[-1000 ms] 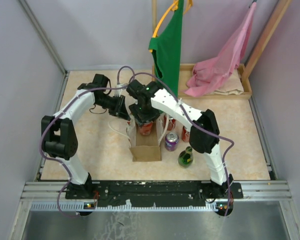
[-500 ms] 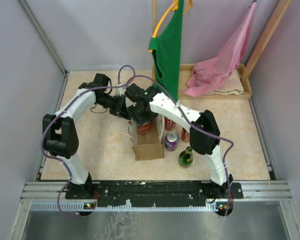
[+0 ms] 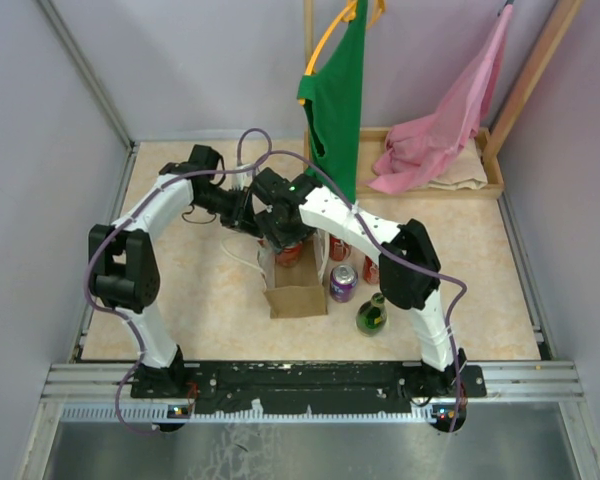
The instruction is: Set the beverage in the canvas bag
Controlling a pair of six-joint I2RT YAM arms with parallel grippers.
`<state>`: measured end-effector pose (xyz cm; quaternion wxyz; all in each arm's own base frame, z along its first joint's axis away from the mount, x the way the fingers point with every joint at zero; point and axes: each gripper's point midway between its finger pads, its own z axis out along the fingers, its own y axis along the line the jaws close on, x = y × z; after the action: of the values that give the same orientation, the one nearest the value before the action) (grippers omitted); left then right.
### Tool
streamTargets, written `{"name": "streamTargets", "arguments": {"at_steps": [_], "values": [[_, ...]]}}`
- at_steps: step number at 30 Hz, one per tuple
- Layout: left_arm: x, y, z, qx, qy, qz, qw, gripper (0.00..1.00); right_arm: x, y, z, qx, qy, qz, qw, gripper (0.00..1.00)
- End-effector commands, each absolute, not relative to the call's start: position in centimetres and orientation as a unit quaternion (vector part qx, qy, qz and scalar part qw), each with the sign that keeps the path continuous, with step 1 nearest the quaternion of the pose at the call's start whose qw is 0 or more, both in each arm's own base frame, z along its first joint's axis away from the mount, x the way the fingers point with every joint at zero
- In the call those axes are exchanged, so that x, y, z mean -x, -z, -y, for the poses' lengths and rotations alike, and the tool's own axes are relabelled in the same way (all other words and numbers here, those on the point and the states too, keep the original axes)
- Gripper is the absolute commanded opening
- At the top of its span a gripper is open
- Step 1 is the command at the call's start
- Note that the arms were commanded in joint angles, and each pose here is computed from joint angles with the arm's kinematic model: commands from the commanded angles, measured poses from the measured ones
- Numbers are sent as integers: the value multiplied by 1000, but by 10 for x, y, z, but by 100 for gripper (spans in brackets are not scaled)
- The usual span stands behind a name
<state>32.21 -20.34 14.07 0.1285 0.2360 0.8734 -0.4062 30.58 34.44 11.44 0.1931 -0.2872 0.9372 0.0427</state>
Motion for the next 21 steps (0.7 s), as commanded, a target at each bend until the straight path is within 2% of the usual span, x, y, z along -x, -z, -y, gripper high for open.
{"name": "streamTargets", "arguments": {"at_steps": [1,4,5,11,13,16,21], "values": [[-327,-132,206,-246,403,-873,124,21,-320,-152,-371,303,-87,-912,263,0],[-329,-131,207,-247,405,-872,123,21,-321,-151,-371,303,-86,-912,264,0],[-329,-131,207,-246,405,-872,122,21,-321,-150,-371,304,-84,-912,264,4],[-332,-130,207,-247,403,-873,124,25,-325,-151,-370,301,-78,-911,272,44],[-332,-129,207,-247,401,-874,122,27,-326,-152,-370,300,-77,-910,275,53],[-333,-129,207,-248,399,-874,123,32,-327,-153,-370,299,-76,-910,278,61],[-333,-128,206,-248,398,-875,122,38,-327,-147,-370,299,-74,-911,275,66]]}}
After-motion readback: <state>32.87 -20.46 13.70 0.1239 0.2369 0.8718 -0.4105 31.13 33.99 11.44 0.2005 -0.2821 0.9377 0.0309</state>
